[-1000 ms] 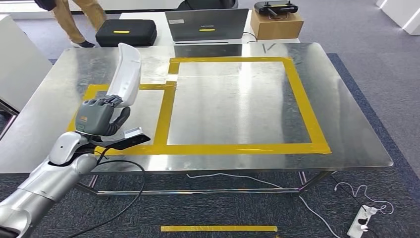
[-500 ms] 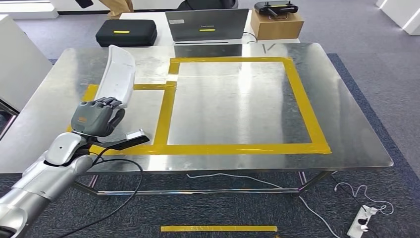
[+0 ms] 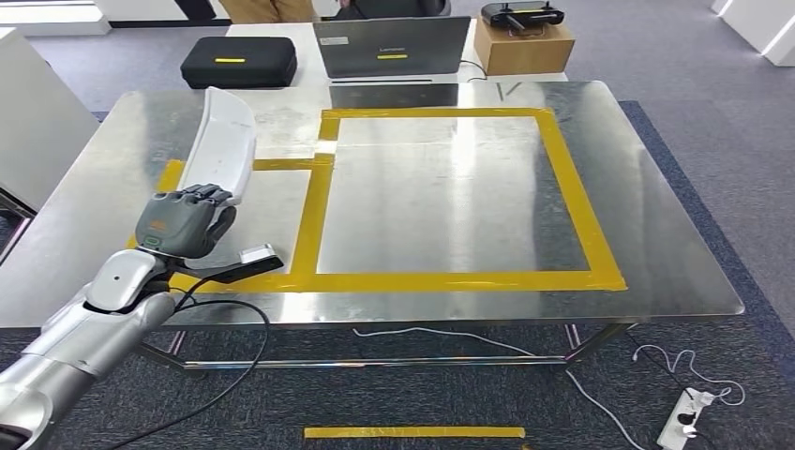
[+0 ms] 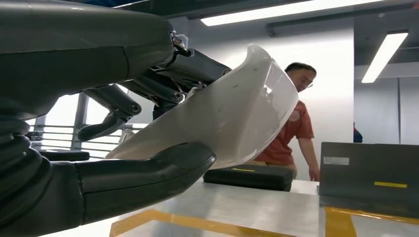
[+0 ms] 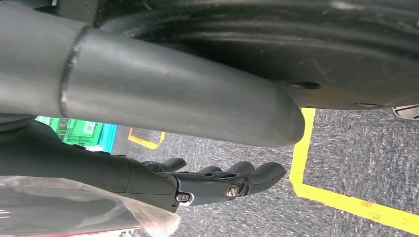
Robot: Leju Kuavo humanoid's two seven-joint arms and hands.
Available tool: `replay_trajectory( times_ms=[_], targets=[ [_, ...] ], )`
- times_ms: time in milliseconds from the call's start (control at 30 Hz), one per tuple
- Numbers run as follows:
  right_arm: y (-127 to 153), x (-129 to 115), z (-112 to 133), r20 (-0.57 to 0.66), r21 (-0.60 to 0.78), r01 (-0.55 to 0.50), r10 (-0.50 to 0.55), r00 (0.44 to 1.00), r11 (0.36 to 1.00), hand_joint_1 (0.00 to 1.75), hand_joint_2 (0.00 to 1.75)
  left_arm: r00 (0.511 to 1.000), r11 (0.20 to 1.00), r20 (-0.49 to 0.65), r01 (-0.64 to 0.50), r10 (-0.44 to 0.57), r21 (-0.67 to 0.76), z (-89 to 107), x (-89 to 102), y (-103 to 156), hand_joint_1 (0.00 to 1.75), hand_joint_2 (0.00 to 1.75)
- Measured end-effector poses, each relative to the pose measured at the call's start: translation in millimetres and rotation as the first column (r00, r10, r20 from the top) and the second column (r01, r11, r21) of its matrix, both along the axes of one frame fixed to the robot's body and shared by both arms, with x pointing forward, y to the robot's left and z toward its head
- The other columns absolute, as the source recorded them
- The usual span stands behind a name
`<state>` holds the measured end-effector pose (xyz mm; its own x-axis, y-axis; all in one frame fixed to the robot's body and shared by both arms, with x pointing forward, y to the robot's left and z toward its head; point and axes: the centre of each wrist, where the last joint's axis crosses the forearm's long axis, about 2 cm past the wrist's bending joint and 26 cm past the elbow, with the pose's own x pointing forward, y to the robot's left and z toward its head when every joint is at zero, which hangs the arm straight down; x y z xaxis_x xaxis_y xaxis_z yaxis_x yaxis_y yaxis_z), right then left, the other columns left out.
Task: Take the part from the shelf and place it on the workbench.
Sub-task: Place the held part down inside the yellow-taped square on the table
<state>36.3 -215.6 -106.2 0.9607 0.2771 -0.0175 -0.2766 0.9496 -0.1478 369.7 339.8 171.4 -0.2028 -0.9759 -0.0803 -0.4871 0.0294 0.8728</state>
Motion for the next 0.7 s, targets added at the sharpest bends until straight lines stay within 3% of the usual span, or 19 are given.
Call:
replay_trajectory(
  times_ms=[100,233,367,700],
  targets=[
    [0.0,0.0,0.0,0.001,0.000,0.003,-0.003,1.000,1.000,0.00,0.00,1.000,1.000,-0.012,0.003,-0.003,0.007,-0.3,0.5,-1.0,0.00,1.75],
    [-0.1,0.2,0.0,0.002,0.000,0.006,-0.006,1.000,1.000,0.00,0.00,1.000,1.000,-0.026,0.009,-0.009,0.011,1.2,2.4,-2.9,0.00,1.75],
    [0.0,0.2,0.0,0.006,0.001,0.008,-0.008,1.000,1.000,0.00,0.00,0.997,1.000,-0.077,0.017,-0.018,-0.015,4.0,6.1,-4.4,0.00,0.00],
    [-0.2,0.6,0.0,0.009,0.003,0.012,-0.012,1.000,1.000,0.00,0.00,0.993,0.998,-0.110,0.033,-0.038,-0.048,6.7,9.9,-4.9,0.00,0.00]
  ],
)
